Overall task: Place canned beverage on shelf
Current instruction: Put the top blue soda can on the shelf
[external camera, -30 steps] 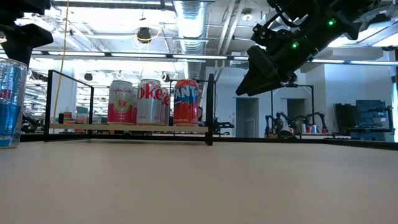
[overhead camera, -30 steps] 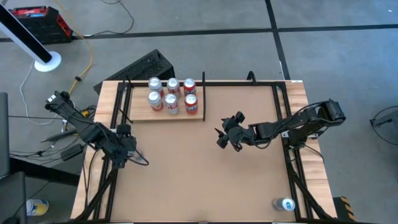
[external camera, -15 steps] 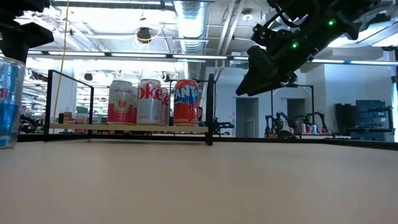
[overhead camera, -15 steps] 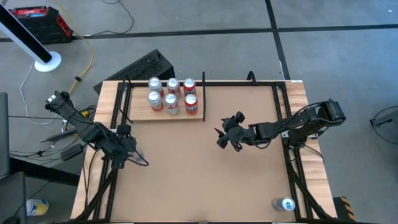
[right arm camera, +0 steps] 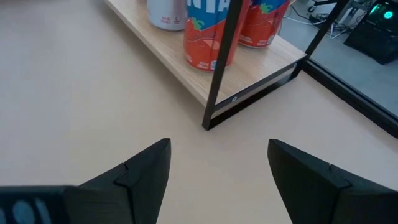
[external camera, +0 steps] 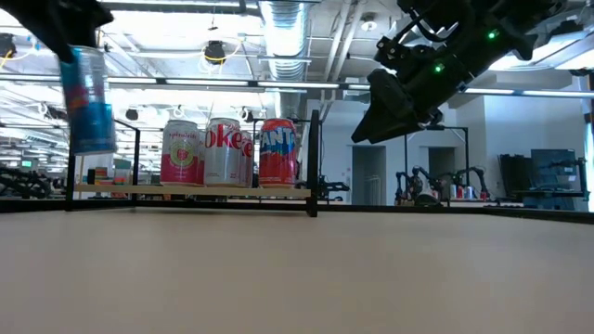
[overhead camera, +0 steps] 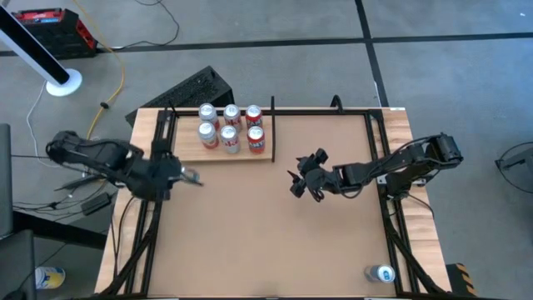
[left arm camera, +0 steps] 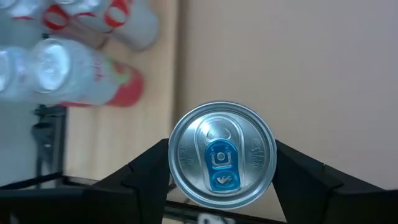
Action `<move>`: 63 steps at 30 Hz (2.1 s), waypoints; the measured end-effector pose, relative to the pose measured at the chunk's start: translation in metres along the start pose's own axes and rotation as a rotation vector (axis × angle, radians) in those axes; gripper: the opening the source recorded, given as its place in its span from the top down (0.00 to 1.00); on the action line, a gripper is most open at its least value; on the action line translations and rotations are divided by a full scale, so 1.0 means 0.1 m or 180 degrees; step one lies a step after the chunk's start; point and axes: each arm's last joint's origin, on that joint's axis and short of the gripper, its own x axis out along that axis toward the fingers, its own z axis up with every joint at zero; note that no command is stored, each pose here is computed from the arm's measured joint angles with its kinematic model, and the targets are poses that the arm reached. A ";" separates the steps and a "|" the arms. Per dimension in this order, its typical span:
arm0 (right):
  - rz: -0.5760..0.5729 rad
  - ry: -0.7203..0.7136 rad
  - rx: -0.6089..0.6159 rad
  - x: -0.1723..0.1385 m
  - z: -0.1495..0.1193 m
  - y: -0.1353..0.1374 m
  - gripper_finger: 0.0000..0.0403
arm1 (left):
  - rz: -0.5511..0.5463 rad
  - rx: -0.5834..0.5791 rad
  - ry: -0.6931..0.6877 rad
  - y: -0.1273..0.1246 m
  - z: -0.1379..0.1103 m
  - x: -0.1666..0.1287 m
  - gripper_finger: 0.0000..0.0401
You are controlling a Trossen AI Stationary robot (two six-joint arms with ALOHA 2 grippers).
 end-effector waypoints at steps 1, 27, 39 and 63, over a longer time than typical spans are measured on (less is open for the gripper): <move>-0.0009 0.0002 0.0004 0.01 0.00 -0.01 0.28 | 0.0063 0.0007 0.0030 0.05 0.01 0.01 0.46; -0.0254 0.0032 0.0022 0.15 0.06 -0.21 0.28 | 0.0398 -0.0635 0.0797 1.30 0.01 0.55 0.46; -0.0253 0.0033 0.0000 0.15 0.06 -0.20 0.28 | 0.0472 -0.1004 0.0738 1.44 -0.13 0.61 0.33; -0.0253 0.0033 0.0001 0.15 0.06 -0.20 0.28 | 0.0408 -0.1310 -0.0175 1.34 0.01 0.07 0.25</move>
